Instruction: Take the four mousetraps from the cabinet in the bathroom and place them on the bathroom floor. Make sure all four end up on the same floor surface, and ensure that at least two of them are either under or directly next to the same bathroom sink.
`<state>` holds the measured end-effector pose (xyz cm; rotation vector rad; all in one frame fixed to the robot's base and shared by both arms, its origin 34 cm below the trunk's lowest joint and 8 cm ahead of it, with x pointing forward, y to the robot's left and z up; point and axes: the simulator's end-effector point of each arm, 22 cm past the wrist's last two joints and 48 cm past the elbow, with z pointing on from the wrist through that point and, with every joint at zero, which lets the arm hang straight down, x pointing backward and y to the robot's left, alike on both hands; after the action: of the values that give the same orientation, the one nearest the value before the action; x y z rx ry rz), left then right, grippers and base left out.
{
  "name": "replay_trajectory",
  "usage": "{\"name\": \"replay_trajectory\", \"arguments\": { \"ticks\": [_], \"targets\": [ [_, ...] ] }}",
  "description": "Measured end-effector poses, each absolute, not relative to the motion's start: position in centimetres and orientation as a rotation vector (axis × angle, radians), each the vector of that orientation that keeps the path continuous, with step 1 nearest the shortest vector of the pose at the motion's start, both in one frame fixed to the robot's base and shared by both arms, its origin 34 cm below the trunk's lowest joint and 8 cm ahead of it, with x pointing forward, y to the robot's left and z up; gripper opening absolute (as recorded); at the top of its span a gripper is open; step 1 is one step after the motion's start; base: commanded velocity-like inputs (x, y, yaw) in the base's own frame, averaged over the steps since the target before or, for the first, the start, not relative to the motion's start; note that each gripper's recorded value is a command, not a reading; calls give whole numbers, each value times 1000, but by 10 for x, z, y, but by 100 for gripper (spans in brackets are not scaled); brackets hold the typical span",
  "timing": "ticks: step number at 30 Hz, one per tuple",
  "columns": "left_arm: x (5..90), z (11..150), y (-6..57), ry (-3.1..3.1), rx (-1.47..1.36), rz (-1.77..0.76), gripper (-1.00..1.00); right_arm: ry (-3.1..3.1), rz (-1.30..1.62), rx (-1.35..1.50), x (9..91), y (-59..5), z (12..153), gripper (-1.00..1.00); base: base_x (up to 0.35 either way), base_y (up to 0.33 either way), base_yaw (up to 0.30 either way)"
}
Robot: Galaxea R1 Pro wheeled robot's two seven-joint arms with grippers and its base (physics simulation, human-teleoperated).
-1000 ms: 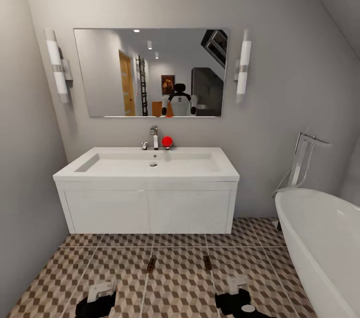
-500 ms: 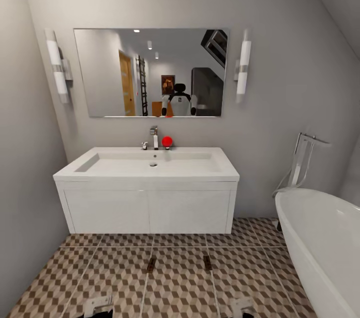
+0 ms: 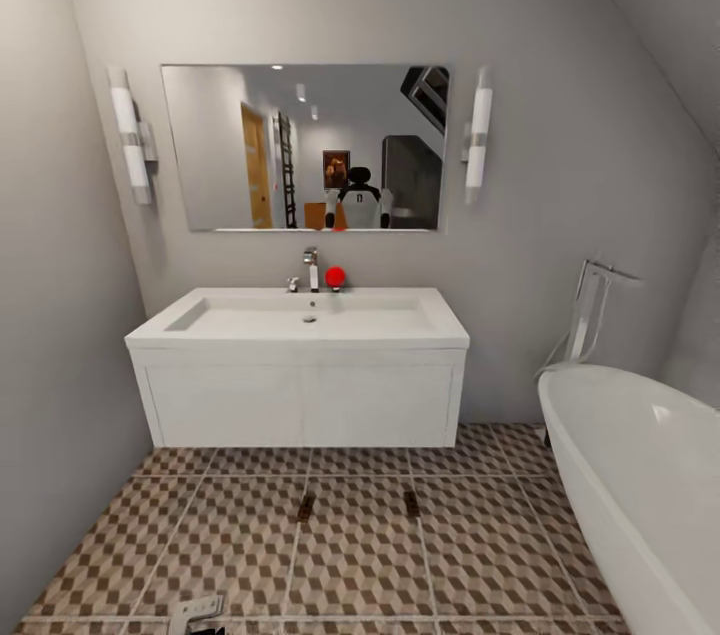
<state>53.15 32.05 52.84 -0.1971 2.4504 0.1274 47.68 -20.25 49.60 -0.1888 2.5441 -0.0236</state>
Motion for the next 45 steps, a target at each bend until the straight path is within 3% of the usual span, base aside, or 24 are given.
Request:
{"name": "replay_trajectory", "arguments": {
  "ticks": [17, 45],
  "targets": [
    [531, 528, 321, 2452, -200, 128, 100, 2642, -17, -194, 408, -203, 465, 100, -333, 0, 0],
    [530, 528, 321, 2456, -200, 127, 100, 2643, -11, -196, 407, -201, 465, 100, -335, 0, 0]
  ]
}}
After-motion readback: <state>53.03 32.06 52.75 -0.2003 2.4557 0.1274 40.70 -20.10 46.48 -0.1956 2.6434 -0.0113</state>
